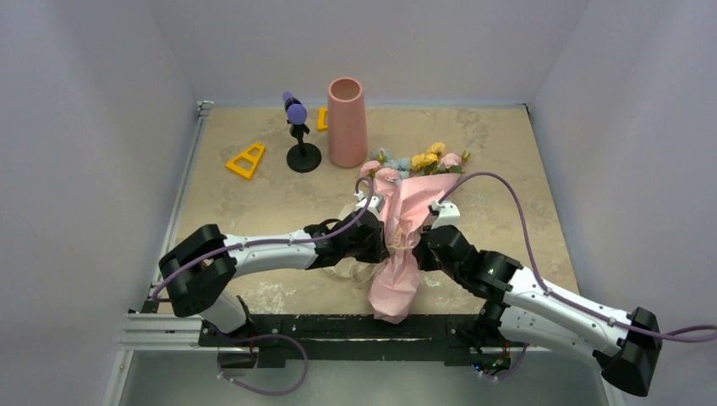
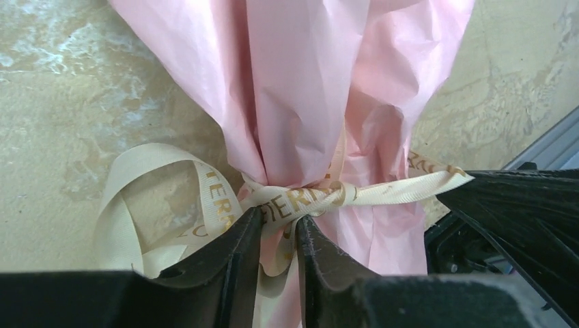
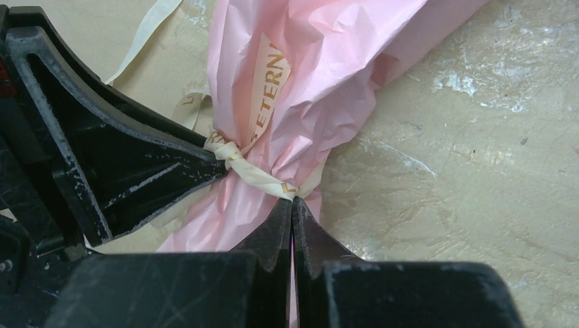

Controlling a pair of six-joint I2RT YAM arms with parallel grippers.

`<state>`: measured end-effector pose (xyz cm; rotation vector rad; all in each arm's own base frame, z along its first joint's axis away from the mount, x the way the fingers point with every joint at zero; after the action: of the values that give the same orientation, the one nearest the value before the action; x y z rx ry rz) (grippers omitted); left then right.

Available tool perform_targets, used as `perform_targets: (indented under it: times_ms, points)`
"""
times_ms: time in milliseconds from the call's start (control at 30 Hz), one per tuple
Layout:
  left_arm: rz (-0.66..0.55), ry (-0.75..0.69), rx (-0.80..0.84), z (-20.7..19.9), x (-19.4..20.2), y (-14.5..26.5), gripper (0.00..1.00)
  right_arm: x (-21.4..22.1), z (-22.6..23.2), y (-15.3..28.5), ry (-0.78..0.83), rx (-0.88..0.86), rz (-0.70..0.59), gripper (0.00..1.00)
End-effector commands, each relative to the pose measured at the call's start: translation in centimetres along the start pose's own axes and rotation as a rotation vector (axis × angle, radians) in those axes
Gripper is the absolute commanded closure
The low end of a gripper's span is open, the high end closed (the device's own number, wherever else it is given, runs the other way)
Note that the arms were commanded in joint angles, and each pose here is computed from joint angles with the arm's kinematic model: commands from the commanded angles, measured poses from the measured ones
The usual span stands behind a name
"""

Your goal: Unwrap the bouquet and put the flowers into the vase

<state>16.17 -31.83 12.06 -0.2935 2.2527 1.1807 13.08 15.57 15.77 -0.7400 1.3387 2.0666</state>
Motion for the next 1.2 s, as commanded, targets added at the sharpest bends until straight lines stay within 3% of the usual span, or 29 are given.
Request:
perform_targets:
  times_ms: [0,133,267,400,633,833,1000,1167]
  points:
    - [-0.038,0.006,-0.075,1.1,-0.7,0.3,0.72,-0.2,-0.1,0.5,-0.049,0.007,-0.024,1.00]
    - [-0.038,0.010,-0.080,1.4,-0.4,0.5,0.70,-0.4,0.1,0.6,-0.039,-0.015,-0.028,0.96]
    - [-0.049,0.011,-0.060,1.2,-0.7,1.0,0.64,-1.6,0.9,1.4,-0.006,-0.065,-0.051,0.65]
    - [-0.071,0.009,-0.038,0.7,-1.4,1.9,0.56,-3.0,1.9,2.5,0.047,-0.113,-0.067,0.49]
    - [-0.084,0.005,-0.026,0.2,-2.0,2.9,0.52,-3.7,3.3,1.8,0.235,-0.100,0.018,0.47]
    - [-0.075,0.012,-0.060,1.1,-1.3,3.2,0.52,-3.5,3.4,0.3,0.276,-0.027,0.047,0.47]
    - [-0.075,0.023,-0.056,1.5,-0.8,3.5,0.52,-3.1,3.9,-0.6,0.298,-0.054,0.063,0.56]
    - [-0.067,0.026,-0.061,1.8,-0.5,3.6,0.52,-2.2,3.7,-1.4,0.378,-0.045,0.105,0.56]
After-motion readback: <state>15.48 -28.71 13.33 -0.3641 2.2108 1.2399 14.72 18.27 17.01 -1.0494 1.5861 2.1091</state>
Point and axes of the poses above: each gripper's point midway between its finger pads, its own y axis back along the fingers, its own z axis along the line the jaws close on, x = y × z, the point moved 7 cm from there along y, back along the fingers, and after that the axes turned 4 degrees about -y, right-handed, at the moved point
